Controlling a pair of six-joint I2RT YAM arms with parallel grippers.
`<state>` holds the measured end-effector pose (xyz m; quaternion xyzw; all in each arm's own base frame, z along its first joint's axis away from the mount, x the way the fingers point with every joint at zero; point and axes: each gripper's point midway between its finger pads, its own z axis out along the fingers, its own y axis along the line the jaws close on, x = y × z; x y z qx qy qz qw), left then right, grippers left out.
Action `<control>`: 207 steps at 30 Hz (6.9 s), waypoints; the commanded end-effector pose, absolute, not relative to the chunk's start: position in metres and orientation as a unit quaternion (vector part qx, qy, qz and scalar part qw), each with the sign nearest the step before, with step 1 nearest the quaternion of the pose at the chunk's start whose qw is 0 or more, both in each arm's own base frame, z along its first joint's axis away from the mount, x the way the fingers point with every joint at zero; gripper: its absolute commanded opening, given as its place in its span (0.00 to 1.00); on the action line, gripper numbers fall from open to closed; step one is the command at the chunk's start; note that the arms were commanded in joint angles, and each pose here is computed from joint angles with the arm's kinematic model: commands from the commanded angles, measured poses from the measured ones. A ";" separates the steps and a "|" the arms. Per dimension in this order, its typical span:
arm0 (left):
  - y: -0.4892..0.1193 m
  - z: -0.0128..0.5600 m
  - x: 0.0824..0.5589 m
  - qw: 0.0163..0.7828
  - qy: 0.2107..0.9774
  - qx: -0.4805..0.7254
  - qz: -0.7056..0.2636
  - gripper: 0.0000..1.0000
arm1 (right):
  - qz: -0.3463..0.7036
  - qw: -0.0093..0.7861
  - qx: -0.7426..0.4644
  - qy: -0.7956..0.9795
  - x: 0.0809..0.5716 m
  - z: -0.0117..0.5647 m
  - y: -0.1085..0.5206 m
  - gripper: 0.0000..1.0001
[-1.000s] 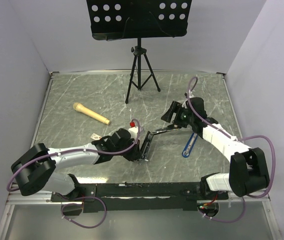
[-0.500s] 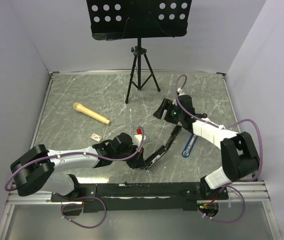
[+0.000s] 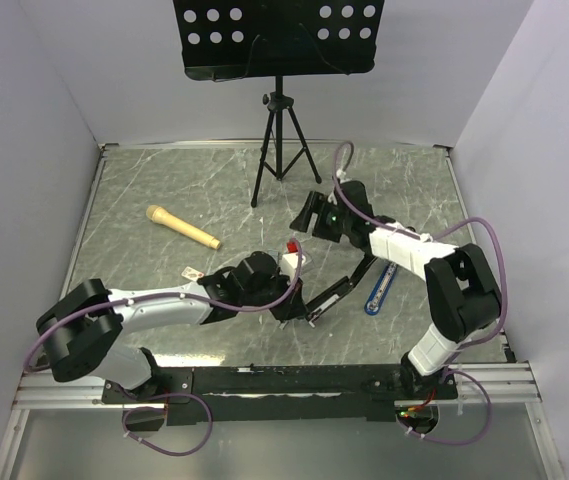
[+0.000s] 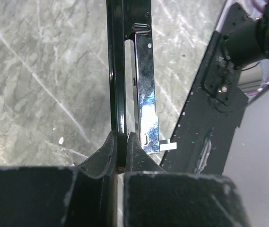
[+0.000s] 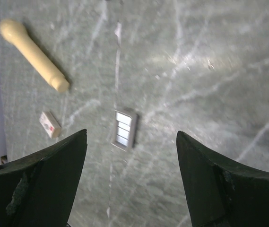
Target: Unload the staples from the stapler
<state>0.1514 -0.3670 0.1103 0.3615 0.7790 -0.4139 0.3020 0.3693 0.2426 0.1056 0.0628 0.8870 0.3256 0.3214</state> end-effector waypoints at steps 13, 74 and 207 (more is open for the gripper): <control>-0.355 0.134 0.209 0.384 0.789 0.278 -0.390 0.01 | 0.371 0.360 -0.015 0.856 0.333 0.239 0.225 0.85; -0.324 0.135 0.227 0.420 0.819 0.216 -0.328 0.01 | 0.487 0.169 -0.134 0.847 0.174 0.095 0.294 0.36; -0.218 0.182 0.266 0.447 0.866 0.141 -0.177 0.97 | 0.002 0.233 0.174 0.957 0.329 0.087 0.057 0.55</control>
